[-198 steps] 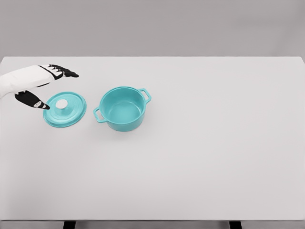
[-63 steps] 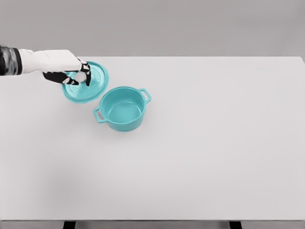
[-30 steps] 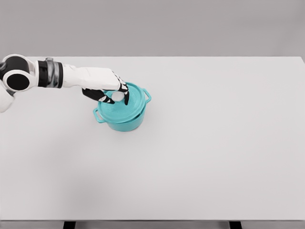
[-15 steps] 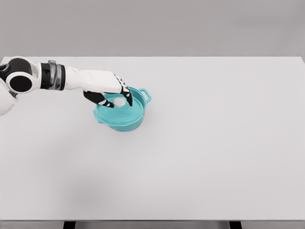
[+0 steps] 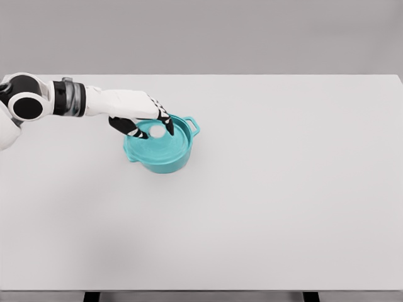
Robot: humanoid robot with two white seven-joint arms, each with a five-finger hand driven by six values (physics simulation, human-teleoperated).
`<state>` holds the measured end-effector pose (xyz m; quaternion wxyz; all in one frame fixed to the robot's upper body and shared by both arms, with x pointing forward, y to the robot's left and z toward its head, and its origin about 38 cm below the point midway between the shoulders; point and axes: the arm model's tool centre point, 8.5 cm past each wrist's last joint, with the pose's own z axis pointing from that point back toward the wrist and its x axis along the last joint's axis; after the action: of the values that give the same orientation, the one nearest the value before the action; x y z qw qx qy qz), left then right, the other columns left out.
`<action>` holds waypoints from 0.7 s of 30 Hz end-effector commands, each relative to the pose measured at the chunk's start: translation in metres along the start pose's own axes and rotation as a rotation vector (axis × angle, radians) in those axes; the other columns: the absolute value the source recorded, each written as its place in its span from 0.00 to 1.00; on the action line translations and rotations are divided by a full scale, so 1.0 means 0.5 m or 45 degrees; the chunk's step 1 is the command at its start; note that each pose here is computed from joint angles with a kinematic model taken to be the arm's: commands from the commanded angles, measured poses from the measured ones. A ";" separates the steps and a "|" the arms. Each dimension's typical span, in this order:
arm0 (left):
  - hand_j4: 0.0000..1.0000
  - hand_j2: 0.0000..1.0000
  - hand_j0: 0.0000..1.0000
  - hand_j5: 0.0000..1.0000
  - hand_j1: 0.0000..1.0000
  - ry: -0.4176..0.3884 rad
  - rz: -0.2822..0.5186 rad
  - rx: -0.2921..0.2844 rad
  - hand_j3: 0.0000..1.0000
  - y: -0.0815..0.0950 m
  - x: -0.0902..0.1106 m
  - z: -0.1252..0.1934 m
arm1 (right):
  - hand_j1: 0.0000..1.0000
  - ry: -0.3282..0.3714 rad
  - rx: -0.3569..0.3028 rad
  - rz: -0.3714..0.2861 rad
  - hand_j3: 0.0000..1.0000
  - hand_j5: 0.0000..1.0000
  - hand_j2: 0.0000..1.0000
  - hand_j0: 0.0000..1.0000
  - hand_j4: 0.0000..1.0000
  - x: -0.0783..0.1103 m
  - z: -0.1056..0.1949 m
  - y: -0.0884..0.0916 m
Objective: Cover the pot with left arm
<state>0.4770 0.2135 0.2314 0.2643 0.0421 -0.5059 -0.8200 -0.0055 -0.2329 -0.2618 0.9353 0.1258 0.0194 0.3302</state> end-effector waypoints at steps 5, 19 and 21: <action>0.69 0.69 0.69 0.69 0.69 0.023 0.020 0.006 0.69 0.004 -0.003 -0.003 | 1.00 -0.002 0.000 0.000 1.00 1.00 1.00 1.00 1.00 0.001 0.000 0.000; 0.98 0.98 0.98 0.98 0.98 0.077 0.029 0.022 0.98 0.027 -0.011 -0.002 | 1.00 0.000 0.000 0.000 1.00 1.00 1.00 1.00 1.00 0.000 0.000 0.000; 1.00 1.00 1.00 1.00 1.00 0.078 0.017 0.031 1.00 0.037 -0.012 0.005 | 1.00 0.000 0.000 0.000 1.00 1.00 1.00 1.00 1.00 0.000 0.000 0.000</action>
<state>0.4884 0.2105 0.2460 0.2834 0.0677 -0.5053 -0.8123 -0.0055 -0.2329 -0.2618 0.9353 0.1258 0.0195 0.3302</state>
